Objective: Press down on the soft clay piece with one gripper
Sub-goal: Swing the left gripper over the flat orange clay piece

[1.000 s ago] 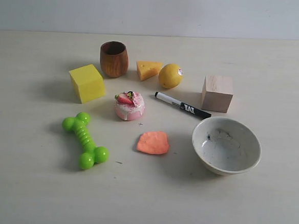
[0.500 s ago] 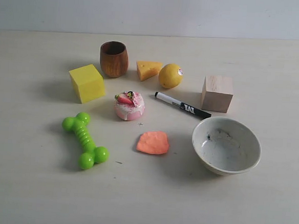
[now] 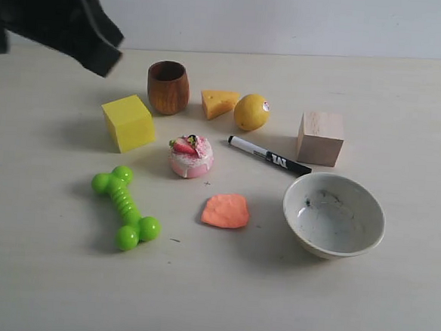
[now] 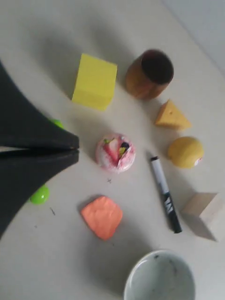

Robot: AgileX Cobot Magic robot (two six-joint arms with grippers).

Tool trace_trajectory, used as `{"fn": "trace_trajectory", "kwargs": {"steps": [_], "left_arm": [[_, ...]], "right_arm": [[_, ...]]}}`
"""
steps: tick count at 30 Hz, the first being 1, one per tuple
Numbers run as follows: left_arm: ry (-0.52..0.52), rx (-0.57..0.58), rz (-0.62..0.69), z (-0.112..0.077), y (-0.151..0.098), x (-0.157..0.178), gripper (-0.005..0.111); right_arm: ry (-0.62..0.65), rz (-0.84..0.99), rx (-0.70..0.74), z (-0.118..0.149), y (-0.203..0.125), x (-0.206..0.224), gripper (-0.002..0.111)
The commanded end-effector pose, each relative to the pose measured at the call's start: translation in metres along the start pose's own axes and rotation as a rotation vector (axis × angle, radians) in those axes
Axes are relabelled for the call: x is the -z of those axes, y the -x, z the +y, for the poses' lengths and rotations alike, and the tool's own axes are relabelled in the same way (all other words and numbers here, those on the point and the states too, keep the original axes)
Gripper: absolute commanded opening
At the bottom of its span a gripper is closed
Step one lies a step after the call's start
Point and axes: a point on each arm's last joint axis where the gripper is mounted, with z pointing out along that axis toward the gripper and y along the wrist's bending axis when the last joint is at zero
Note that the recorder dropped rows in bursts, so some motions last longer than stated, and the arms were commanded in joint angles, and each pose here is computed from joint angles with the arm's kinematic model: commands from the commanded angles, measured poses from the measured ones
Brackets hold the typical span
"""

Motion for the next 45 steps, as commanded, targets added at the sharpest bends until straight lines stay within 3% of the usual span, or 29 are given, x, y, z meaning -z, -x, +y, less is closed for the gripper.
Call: {"fn": "trace_trajectory", "kwargs": {"steps": [1, 8, 22, 28, 32, 37, 45], "left_arm": [[-0.114, -0.058, 0.134, -0.017, 0.023, -0.050, 0.000], [-0.240, -0.015, 0.205, -0.042, 0.037, -0.107, 0.000], [-0.325, 0.090, 0.165, -0.051, 0.042, -0.107, 0.000], [-0.359, 0.120, 0.345, -0.057, 0.023, -0.140, 0.000], [-0.296, 0.114, 0.505, -0.055, 0.009, -0.176, 0.000], [-0.278, 0.120, 0.499, -0.062, 0.028, -0.190, 0.000], [-0.080, 0.197, 0.619, -0.086, 0.034, -0.215, 0.000]], "right_arm": [[0.000, -0.015, 0.008, 0.000, 0.000, 0.000, 0.000], [0.000, -0.015, 0.008, 0.000, 0.000, 0.000, 0.000], [0.000, -0.015, 0.008, 0.000, 0.000, 0.000, 0.000], [0.000, -0.015, 0.008, 0.000, 0.000, 0.000, 0.000], [0.000, -0.015, 0.008, 0.000, 0.000, 0.000, 0.000], [0.000, -0.015, 0.008, 0.000, 0.000, 0.000, 0.000], [0.000, -0.015, 0.008, 0.000, 0.000, 0.000, 0.000]]}}
